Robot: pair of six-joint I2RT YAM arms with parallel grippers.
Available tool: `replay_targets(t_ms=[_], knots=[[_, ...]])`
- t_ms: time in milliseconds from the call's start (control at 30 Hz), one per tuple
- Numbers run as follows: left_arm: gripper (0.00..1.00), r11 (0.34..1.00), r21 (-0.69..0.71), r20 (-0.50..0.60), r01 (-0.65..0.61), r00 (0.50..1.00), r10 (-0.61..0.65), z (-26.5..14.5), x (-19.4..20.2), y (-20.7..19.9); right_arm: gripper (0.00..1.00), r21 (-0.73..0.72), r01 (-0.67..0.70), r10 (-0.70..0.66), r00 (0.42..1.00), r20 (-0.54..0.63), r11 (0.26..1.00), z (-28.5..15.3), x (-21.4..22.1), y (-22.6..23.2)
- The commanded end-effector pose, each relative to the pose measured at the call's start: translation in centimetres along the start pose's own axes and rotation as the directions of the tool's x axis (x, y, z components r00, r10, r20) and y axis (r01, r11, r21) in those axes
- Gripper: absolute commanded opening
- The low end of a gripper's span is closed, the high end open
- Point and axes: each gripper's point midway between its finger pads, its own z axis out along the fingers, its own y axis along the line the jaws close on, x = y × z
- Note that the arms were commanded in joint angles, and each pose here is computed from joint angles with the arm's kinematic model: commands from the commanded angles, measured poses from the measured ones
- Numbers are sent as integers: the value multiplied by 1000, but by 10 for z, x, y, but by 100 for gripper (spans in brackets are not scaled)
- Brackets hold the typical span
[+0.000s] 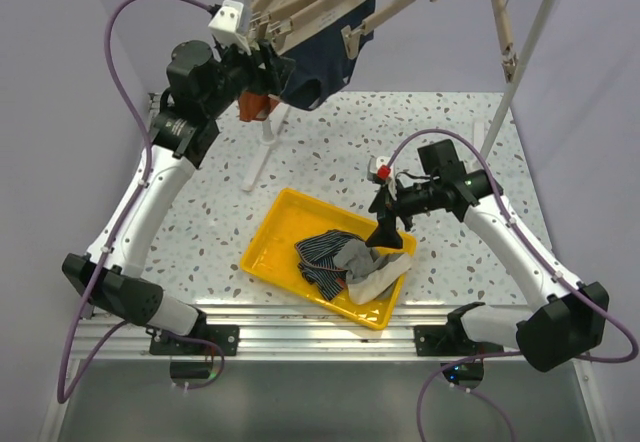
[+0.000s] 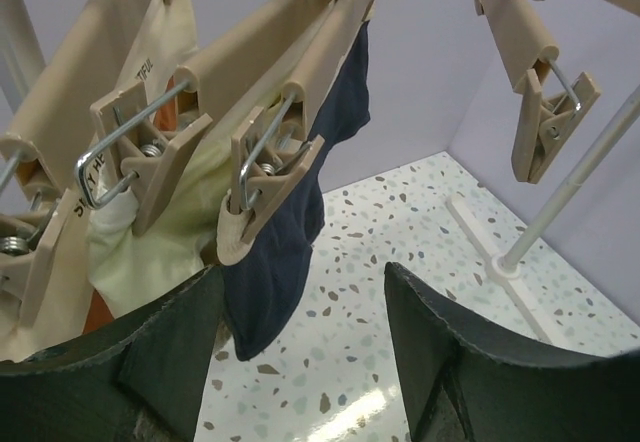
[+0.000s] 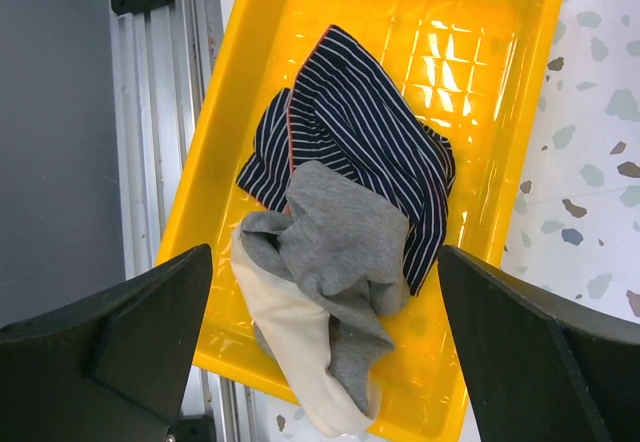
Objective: Remove the underwear clipped to the hanger
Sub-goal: Adjust the hanger on the clothesline.
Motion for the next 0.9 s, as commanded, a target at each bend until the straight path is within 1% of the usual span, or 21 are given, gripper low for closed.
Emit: replay_targets(t_ms=[0,133,233,400,500,533,567,600,700,867], knots=[[68,997,-16,114,-76,990,77,11,-24,7,99,-2,28,-28,998,55,1000,-6,-12,5],[61,996,-51,123,-77,989,83,21,-24,15,99,0,29,-28,998,60,1000,-7,-13,6],[58,995,-59,121,-76,989,82,27,-20,19,99,3,28,-28,998,64,1000,-8,-14,5],[51,997,-20,119,-72,990,74,38,-14,15,98,4,24,-24,997,67,1000,-9,-14,5],[36,997,28,147,-75,987,70,41,-17,6,99,7,23,-24,997,69,1000,-9,-15,4],[26,996,50,150,-76,986,68,42,-17,3,99,5,26,-26,997,70,1000,-9,-15,4],[21,995,58,155,-77,986,67,42,-18,1,98,9,22,-23,997,70,1000,-9,-15,3],[12,994,78,157,-75,986,62,41,-19,-3,99,6,21,-21,997,68,1000,-9,-15,4],[0,990,118,168,-71,985,50,37,-19,-11,98,10,18,-19,997,70,1000,-10,-15,3],[0,974,219,165,-50,986,14,26,-16,-33,99,12,15,-16,997,71,1000,-10,-16,2]])
